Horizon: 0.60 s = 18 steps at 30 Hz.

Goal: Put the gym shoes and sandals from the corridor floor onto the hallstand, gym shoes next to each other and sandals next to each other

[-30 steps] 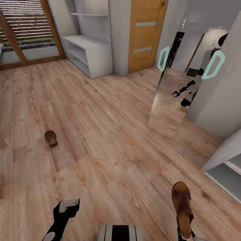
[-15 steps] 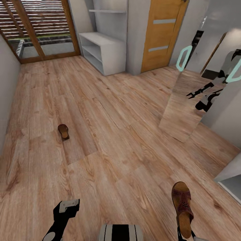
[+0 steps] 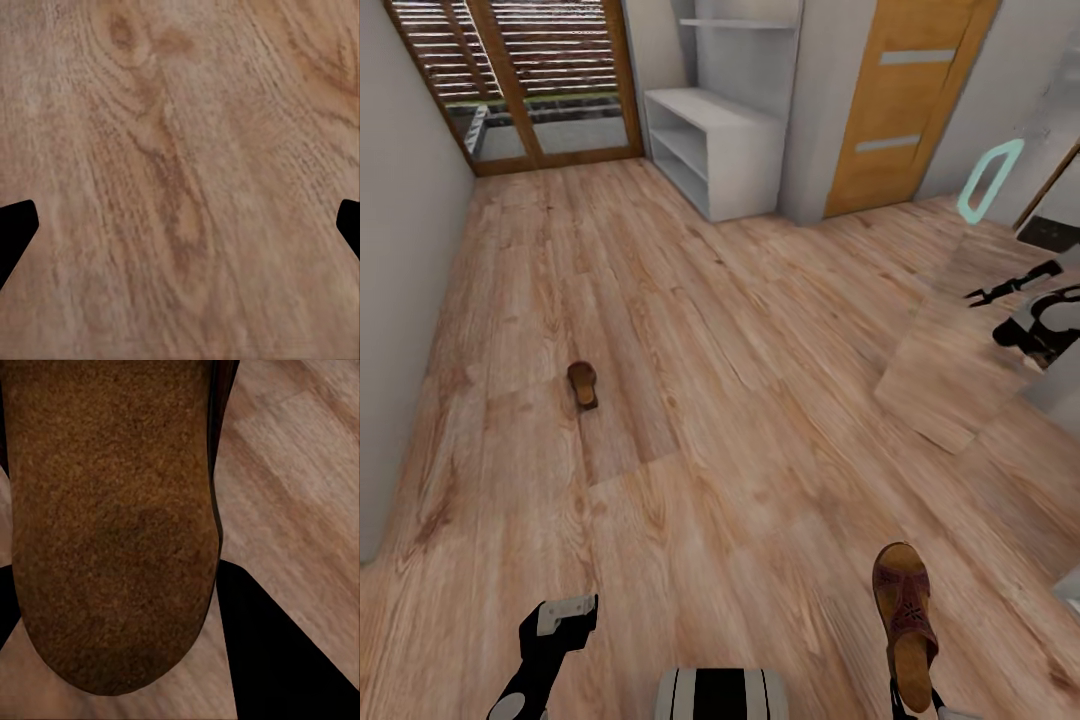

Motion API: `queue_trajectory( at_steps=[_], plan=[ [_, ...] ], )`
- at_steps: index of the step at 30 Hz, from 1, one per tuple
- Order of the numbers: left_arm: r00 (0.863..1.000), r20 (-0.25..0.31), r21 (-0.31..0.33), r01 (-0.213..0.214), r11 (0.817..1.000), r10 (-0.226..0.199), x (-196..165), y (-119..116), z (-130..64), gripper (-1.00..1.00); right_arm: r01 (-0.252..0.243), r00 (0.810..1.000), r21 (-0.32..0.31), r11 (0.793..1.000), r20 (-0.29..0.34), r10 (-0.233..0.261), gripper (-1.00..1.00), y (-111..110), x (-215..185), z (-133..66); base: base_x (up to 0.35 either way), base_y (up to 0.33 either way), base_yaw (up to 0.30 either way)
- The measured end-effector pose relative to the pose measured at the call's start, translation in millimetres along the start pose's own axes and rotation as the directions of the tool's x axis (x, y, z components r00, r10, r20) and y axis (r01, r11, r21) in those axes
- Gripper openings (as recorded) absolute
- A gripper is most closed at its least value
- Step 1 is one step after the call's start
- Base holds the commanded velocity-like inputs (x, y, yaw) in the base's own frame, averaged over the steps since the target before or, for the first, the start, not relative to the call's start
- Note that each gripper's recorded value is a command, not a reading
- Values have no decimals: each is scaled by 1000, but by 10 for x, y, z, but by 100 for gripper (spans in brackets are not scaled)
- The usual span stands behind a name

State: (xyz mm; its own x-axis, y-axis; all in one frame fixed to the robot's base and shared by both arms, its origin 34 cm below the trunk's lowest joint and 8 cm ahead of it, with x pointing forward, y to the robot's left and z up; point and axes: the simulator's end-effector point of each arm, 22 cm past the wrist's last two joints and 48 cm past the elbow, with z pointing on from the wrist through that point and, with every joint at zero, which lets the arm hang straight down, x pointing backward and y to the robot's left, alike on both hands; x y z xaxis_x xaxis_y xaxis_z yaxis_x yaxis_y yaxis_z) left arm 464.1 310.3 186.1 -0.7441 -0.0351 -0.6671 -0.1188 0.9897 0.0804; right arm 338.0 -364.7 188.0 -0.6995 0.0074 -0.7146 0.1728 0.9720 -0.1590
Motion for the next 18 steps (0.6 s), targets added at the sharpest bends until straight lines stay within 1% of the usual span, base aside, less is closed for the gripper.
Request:
queue_trajectory(
  at_steps=[15,18],
  plan=[
    [1000,-14,0,-2,1000,2,71,2,6,100,4,1000,0,1000,-12,-4,-100,-5,50,-6,329,-70,233],
    [1000,-16,0,-2,1000,2,80,1,9,100,6,1000,0,1000,-13,-6,-100,-11,56,-7,334,-72,139]
  ],
)
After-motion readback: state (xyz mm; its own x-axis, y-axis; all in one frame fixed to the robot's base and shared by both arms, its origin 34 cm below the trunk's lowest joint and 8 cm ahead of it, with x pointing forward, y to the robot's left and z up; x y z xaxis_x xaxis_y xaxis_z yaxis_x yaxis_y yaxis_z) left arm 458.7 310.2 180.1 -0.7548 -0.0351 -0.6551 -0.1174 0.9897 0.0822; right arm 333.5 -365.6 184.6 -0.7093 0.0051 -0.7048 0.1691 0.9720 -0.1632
